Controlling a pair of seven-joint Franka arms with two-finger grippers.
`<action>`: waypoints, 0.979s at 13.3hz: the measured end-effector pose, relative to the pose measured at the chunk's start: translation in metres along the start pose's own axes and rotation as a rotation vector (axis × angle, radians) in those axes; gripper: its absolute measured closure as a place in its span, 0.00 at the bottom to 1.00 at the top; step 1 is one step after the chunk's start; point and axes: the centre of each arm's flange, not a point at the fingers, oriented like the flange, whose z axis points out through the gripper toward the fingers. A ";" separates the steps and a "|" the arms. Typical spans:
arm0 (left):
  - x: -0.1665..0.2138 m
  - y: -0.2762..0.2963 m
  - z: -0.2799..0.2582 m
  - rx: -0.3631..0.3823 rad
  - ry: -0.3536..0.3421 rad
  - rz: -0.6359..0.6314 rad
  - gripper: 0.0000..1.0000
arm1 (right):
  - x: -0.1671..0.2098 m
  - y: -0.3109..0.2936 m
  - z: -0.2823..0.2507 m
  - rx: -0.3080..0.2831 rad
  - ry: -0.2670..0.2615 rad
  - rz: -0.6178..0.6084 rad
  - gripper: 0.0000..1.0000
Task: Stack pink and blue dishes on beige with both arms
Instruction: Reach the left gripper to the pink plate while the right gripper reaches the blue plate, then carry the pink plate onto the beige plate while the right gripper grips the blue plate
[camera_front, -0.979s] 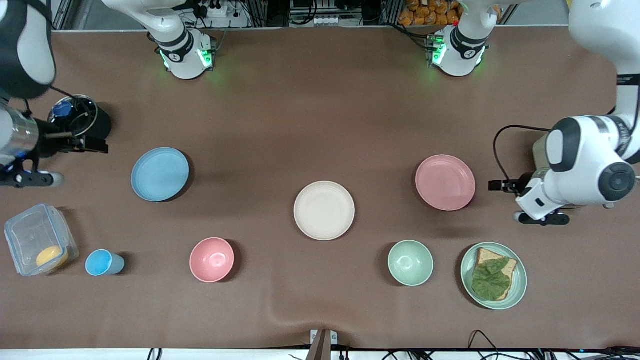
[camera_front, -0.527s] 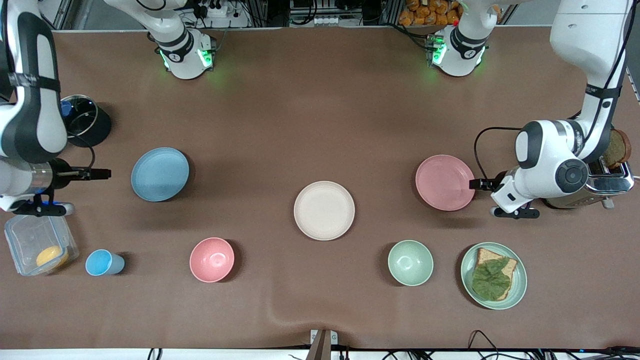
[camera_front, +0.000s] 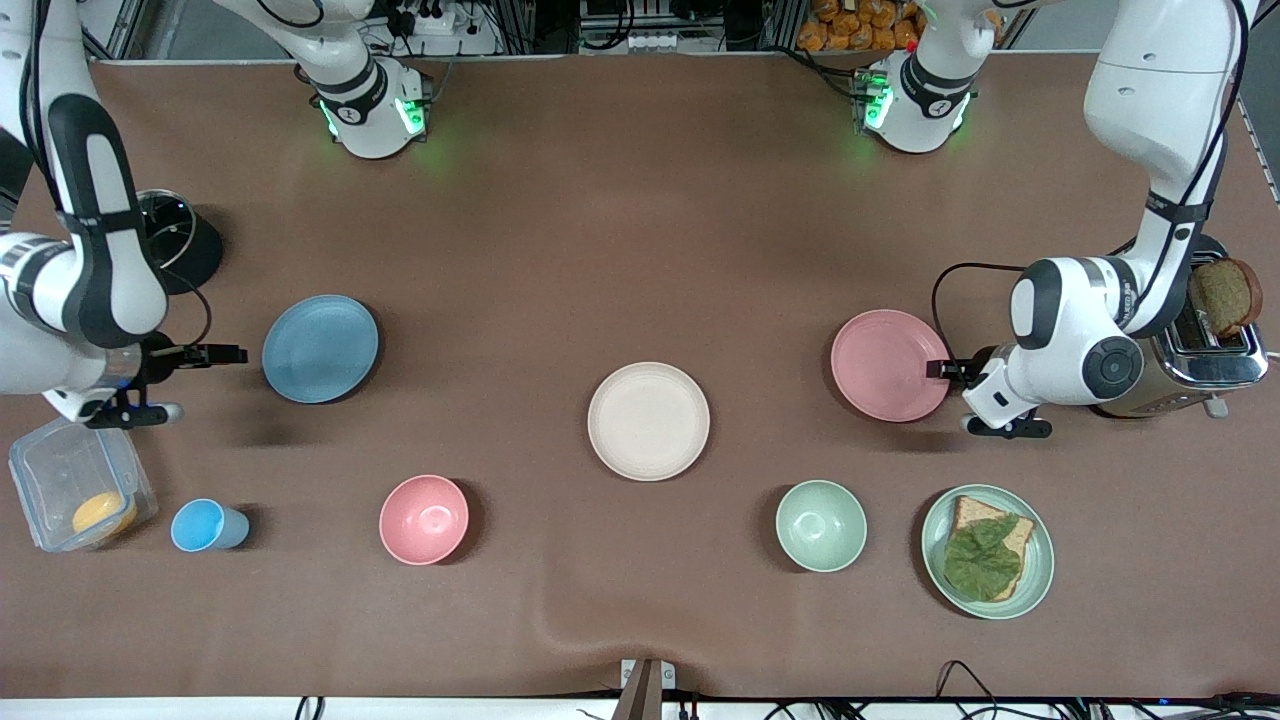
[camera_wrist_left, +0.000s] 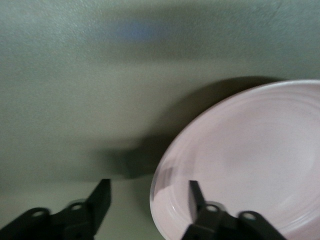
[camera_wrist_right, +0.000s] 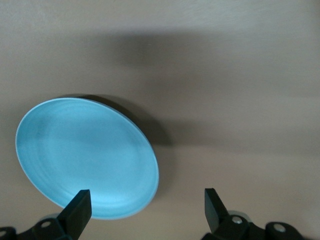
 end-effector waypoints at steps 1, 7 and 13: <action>0.000 -0.001 0.002 -0.003 -0.001 -0.002 0.47 | 0.006 0.003 0.019 0.015 -0.003 -0.010 0.00; 0.001 0.001 -0.002 -0.034 -0.001 -0.002 0.94 | 0.018 0.011 0.070 0.061 -0.024 -0.022 0.00; 0.018 0.036 -0.083 -0.068 0.010 0.056 0.95 | 0.019 0.013 0.080 0.078 -0.038 -0.076 0.48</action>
